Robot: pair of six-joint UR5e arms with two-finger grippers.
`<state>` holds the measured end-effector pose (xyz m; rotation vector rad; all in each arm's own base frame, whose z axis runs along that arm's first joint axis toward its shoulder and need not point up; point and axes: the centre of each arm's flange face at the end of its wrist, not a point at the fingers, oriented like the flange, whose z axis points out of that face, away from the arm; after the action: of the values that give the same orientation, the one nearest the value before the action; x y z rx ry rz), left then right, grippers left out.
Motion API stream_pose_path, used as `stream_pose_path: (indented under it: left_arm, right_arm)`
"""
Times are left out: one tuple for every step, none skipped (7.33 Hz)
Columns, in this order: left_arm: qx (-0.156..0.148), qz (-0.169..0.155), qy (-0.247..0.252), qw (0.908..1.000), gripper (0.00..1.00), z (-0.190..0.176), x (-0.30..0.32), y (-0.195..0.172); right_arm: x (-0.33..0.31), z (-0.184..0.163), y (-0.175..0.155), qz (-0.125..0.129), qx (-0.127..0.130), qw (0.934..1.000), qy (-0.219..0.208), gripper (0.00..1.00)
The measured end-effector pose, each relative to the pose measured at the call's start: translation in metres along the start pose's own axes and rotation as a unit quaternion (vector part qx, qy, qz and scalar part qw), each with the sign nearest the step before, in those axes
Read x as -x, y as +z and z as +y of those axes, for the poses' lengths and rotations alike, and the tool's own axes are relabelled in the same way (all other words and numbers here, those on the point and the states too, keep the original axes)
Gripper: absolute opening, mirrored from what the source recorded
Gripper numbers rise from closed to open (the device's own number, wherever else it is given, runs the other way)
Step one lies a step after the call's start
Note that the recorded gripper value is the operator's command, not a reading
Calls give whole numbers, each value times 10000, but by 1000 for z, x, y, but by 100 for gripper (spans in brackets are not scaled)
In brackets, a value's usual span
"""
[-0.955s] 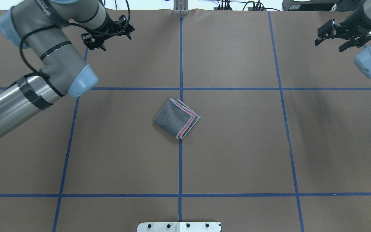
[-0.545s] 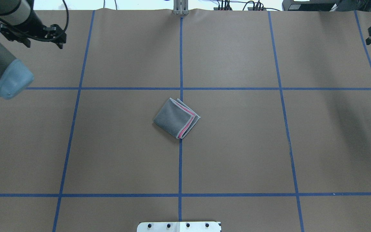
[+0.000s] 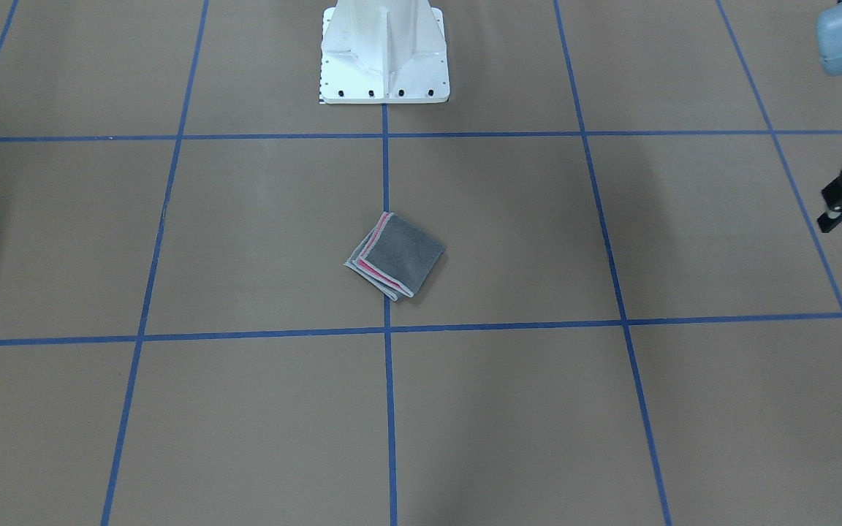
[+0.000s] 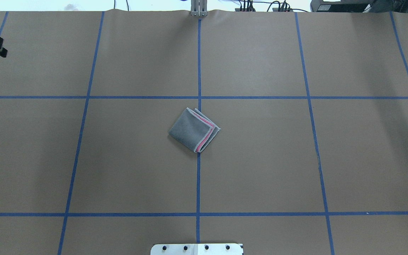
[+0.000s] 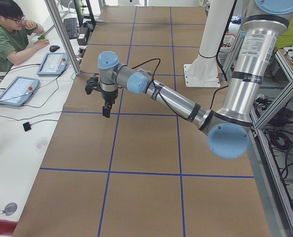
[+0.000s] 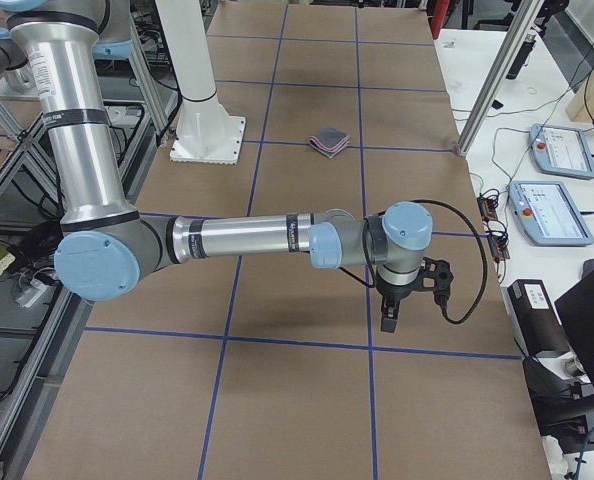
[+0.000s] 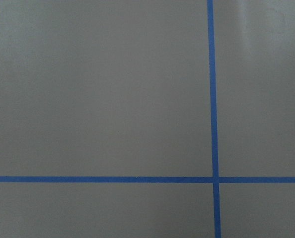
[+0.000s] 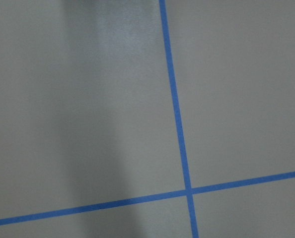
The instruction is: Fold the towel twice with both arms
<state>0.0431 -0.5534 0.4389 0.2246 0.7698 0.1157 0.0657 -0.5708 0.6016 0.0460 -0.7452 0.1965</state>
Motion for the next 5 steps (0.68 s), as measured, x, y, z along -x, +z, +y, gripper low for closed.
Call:
stream_pose_path:
  left_arm:
    - [122,-77,313,9994,100,24,35,10]
    - [332,-211,361,9986,100,43,68,33]
    - [536,-403,289,9973,100,58,103,62]
    - [586,-511,255,9966,100,67,125,76]
    - [607,-464,206,9969,100,80,138,81]
  right_arm:
    - [-8,10,3,-2,0,10000,25,100]
    - [-14,15,5,-1,13,10000,57,100]
    - [-11,18,0,8,47,9999,96,100]
    - [4,23,-15,51,160,9997,150,100]
    - [21,32,-36,131,329,9993,114,100]
